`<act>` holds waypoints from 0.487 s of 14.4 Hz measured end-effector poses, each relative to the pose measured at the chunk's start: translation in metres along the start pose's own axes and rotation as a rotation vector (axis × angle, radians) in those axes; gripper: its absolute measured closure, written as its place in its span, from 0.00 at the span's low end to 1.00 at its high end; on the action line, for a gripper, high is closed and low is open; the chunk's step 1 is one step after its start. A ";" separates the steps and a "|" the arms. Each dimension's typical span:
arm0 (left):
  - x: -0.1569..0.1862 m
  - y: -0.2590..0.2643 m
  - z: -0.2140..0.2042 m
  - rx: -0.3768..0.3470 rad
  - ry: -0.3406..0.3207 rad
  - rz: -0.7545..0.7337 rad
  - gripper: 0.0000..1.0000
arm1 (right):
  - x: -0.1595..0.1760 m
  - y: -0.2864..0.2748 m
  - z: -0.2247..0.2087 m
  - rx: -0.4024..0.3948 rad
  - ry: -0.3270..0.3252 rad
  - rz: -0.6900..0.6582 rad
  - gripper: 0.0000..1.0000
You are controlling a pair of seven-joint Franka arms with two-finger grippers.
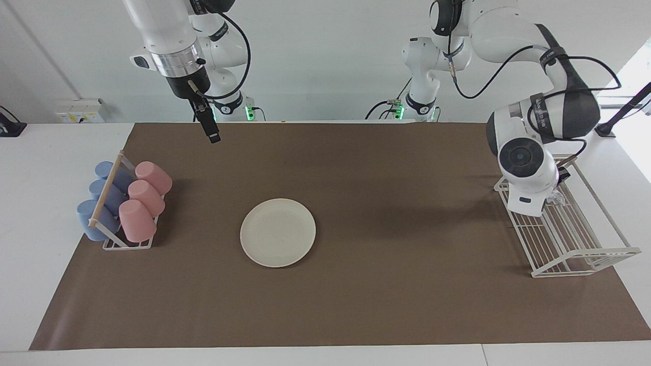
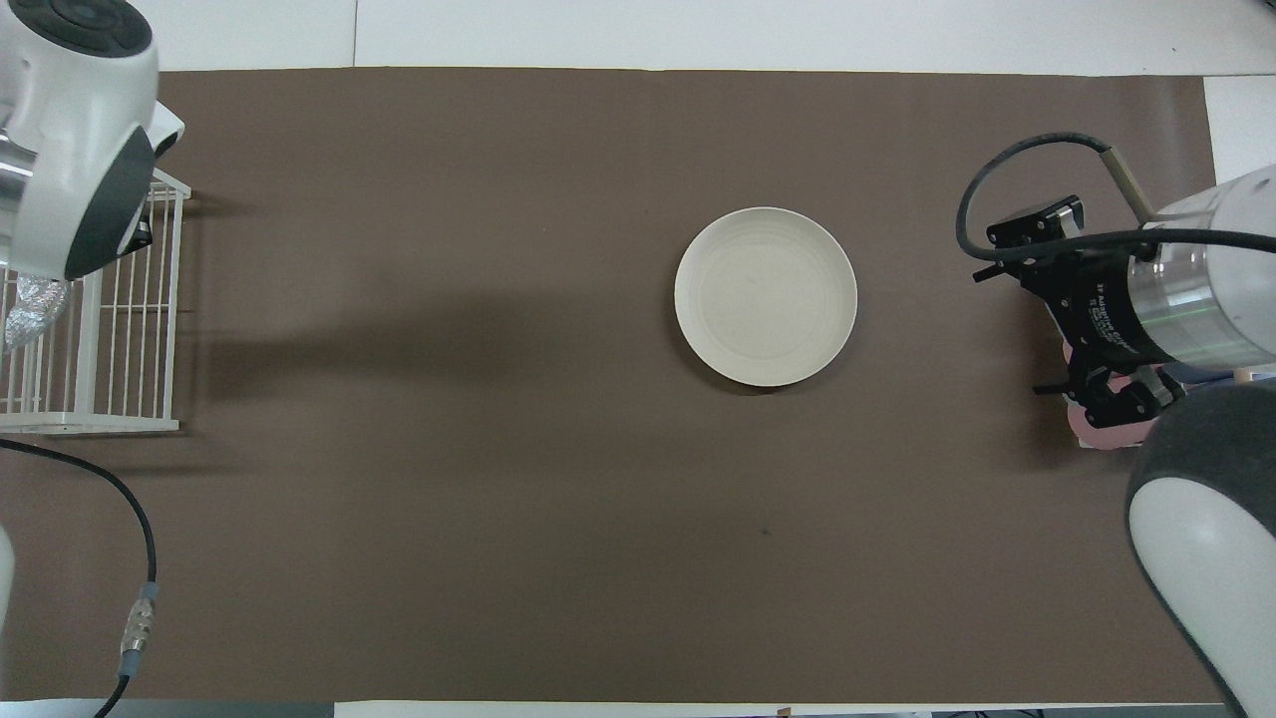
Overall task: Wipe plate with sponge
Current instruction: 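Lift the scrubber out of the rack while the right gripper moves toward the plate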
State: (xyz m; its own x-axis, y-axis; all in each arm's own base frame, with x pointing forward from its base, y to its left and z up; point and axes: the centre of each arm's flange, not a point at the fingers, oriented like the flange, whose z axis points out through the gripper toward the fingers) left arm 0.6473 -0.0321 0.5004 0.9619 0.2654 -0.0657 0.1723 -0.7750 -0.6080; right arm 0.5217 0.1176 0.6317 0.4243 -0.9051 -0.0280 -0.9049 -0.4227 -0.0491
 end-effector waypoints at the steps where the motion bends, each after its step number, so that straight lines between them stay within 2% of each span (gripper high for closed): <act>1: -0.009 -0.012 -0.021 -0.075 -0.026 -0.019 0.97 | -0.007 -0.001 0.003 -0.005 -0.001 -0.001 0.00; 4: -0.038 -0.045 -0.073 -0.311 -0.064 -0.033 0.97 | -0.021 0.003 0.008 -0.019 -0.004 -0.015 0.00; 7: -0.064 -0.104 -0.096 -0.611 -0.132 -0.081 0.97 | -0.024 0.011 0.010 -0.053 -0.010 -0.038 0.00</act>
State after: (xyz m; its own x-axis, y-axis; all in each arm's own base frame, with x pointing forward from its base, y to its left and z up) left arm 0.5885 -0.0234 0.6435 0.9129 0.3758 -0.1594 0.3717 -0.9267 -0.0557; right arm 0.5018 0.1351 0.6218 0.4581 -0.8881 -0.0374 -0.8887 -0.4585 0.0025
